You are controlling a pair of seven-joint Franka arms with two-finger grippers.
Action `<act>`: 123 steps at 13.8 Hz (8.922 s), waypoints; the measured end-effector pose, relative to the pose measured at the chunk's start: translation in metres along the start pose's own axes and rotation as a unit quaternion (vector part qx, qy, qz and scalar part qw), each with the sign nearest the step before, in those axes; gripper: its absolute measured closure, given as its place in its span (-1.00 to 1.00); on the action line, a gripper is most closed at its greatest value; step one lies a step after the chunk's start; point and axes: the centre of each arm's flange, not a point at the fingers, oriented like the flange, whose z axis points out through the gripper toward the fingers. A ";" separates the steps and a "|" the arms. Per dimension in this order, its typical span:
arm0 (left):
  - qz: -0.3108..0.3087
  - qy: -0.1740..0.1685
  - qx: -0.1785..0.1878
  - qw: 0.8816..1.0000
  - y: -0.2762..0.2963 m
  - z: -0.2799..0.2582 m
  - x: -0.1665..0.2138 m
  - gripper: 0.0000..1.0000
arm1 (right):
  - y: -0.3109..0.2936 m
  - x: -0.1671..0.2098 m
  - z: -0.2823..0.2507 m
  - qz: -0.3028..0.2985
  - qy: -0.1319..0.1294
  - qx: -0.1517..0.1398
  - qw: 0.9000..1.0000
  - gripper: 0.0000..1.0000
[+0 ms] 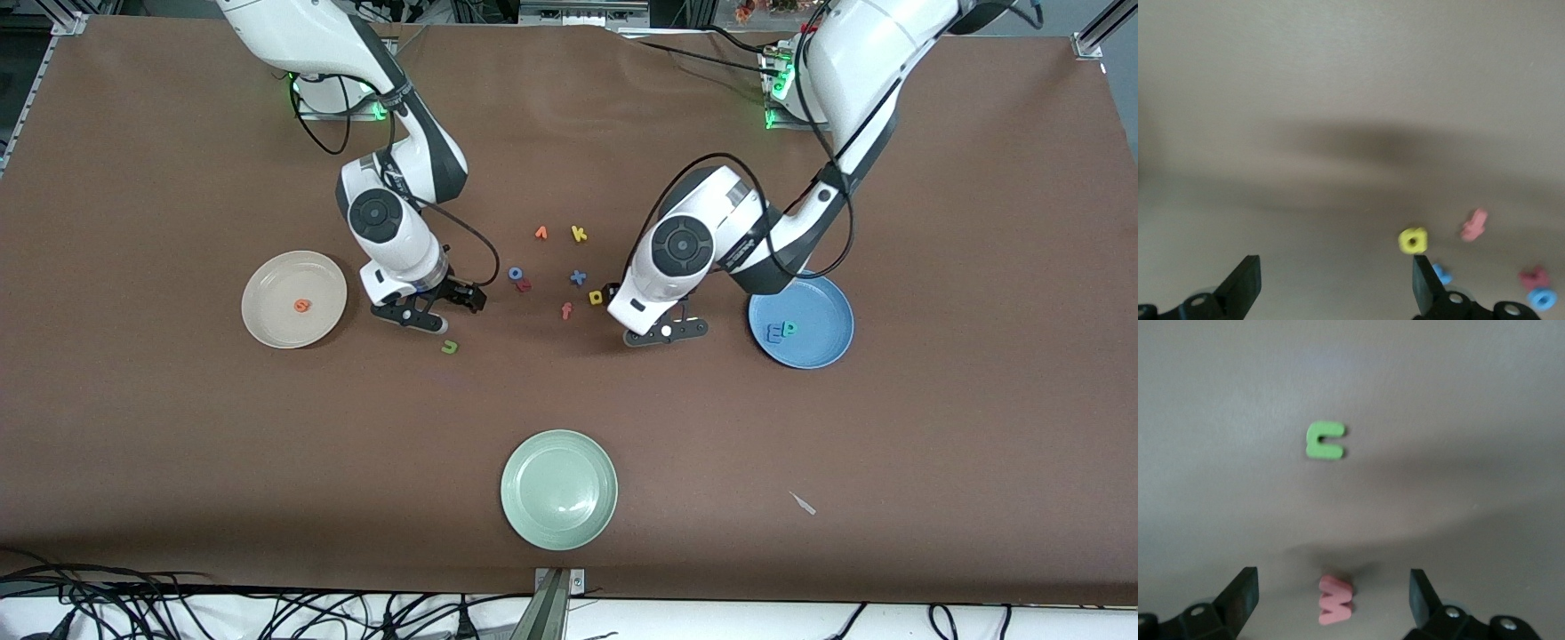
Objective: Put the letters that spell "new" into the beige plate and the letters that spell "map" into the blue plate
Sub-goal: 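Grasp the yellow letter with the left gripper while the right gripper grasps w, then drop the yellow letter on the blue plate while the right gripper places w, then grasp the green n with the right gripper while the left gripper withdraws, then carry the green n to the white plate and open the right gripper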
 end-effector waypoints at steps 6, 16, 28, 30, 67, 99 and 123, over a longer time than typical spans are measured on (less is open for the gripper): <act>-0.050 -0.014 -0.011 0.999 0.010 0.041 0.001 -1.00 | 0.002 -0.021 0.018 0.006 0.011 0.005 1.000 -0.95; -0.029 -0.035 -0.004 0.999 0.039 0.091 -0.034 -1.00 | -0.005 -0.038 0.030 0.012 0.014 0.007 1.000 0.23; 0.009 -0.032 -0.014 0.999 0.048 0.098 -0.034 0.44 | 0.040 0.041 -0.034 -0.031 -0.029 -0.057 0.997 0.46; 0.008 -0.033 -0.012 0.999 0.047 0.098 -0.033 0.44 | 0.079 0.062 -0.047 -0.059 -0.037 -0.069 0.995 0.46; 0.156 0.025 0.072 0.985 -0.287 -0.314 0.084 -1.00 | -0.016 0.089 0.005 0.032 -0.020 -0.016 0.999 -0.98; 0.090 0.097 0.012 0.991 -0.314 -0.323 0.002 -1.00 | 0.124 0.114 -0.034 -0.057 -0.079 -0.047 0.994 0.45; 0.090 0.099 0.011 0.991 -0.314 -0.324 0.002 -1.00 | 0.133 0.154 -0.164 -0.092 -0.146 -0.034 0.984 -1.00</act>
